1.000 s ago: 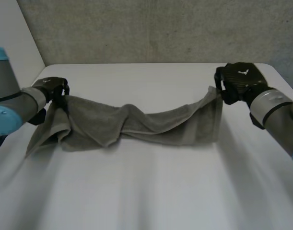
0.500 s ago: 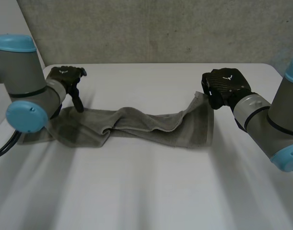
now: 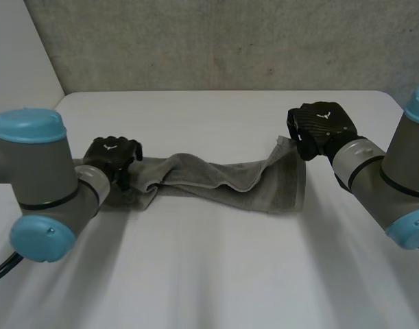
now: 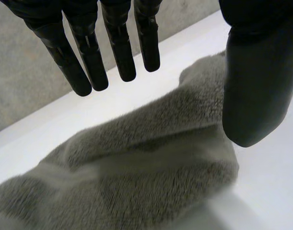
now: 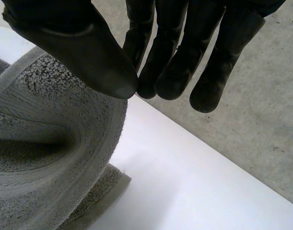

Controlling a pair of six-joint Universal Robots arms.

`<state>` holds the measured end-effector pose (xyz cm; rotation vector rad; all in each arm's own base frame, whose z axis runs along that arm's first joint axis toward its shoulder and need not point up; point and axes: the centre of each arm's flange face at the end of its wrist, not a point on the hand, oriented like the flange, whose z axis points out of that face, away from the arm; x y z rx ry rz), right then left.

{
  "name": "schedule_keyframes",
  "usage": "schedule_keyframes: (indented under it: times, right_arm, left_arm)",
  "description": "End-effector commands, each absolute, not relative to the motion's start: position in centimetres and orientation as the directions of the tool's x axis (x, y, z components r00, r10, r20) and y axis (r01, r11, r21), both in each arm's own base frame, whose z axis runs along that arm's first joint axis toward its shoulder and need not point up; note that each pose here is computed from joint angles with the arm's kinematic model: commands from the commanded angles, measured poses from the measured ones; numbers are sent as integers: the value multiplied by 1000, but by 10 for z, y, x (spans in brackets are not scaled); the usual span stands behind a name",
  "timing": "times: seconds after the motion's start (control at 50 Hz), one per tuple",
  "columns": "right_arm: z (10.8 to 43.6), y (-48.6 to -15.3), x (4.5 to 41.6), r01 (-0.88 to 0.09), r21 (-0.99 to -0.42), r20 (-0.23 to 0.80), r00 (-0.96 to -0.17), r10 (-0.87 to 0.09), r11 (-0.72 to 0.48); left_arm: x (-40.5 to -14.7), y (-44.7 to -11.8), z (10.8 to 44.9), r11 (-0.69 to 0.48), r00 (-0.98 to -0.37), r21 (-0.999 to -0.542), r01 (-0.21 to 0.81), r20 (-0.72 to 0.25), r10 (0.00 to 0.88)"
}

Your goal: Fold the towel.

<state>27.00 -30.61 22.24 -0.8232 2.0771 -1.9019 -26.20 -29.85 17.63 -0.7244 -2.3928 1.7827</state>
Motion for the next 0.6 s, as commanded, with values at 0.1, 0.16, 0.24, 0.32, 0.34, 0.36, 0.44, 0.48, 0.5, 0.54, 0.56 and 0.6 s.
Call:
schedule_keyframes:
  times: [0.1, 0.16, 0.24, 0.32, 0.34, 0.36, 0.44, 0.48, 0.5, 0.54, 0.56, 0.6]
  right_arm:
    - [218, -304, 269, -264, -964, 211, -821, -530, 27]
    - [217, -304, 269, -268, -963, 213, -820, -531, 28]
    - [213, -304, 269, -284, -958, 225, -815, -534, 29]
    - [211, -304, 270, -293, -956, 233, -812, -535, 29]
    - [211, -304, 270, -295, -955, 234, -812, -535, 29]
    - [211, -304, 270, -295, -955, 235, -812, -535, 29]
    - [210, -303, 270, -297, -955, 235, -809, -538, 29]
    - [210, -303, 270, -297, -955, 235, -809, -538, 29]
    - [210, -303, 270, -297, -954, 235, -809, -538, 30]
    - [209, -303, 270, -299, -954, 236, -809, -539, 31]
    - [208, -303, 270, -298, -954, 234, -809, -539, 33]
    - [207, -303, 270, -300, -953, 235, -808, -540, 35]
  left_arm:
    - [-297, -291, 162, 177, -848, -923, 342, -223, 480]
    - [-299, -295, 160, 173, -849, -924, 342, -225, 479]
    - [-303, -303, 157, 164, -850, -925, 341, -229, 475]
    - [-305, -308, 157, 158, -853, -928, 338, -231, 469]
    - [-306, -311, 156, 157, -858, -928, 337, -234, 456]
    - [-306, -311, 156, 157, -858, -928, 337, -234, 456]
    - [-303, -317, 156, 160, -878, -927, 340, -252, 407]
    - [-302, -319, 156, 162, -882, -926, 341, -255, 396]
    - [-301, -320, 156, 161, -884, -925, 343, -260, 388]
    - [-301, -321, 156, 158, -884, -925, 346, -264, 385]
    - [-301, -322, 157, 154, -884, -926, 344, -264, 386]
    - [-302, -324, 156, 153, -885, -927, 343, -264, 383]
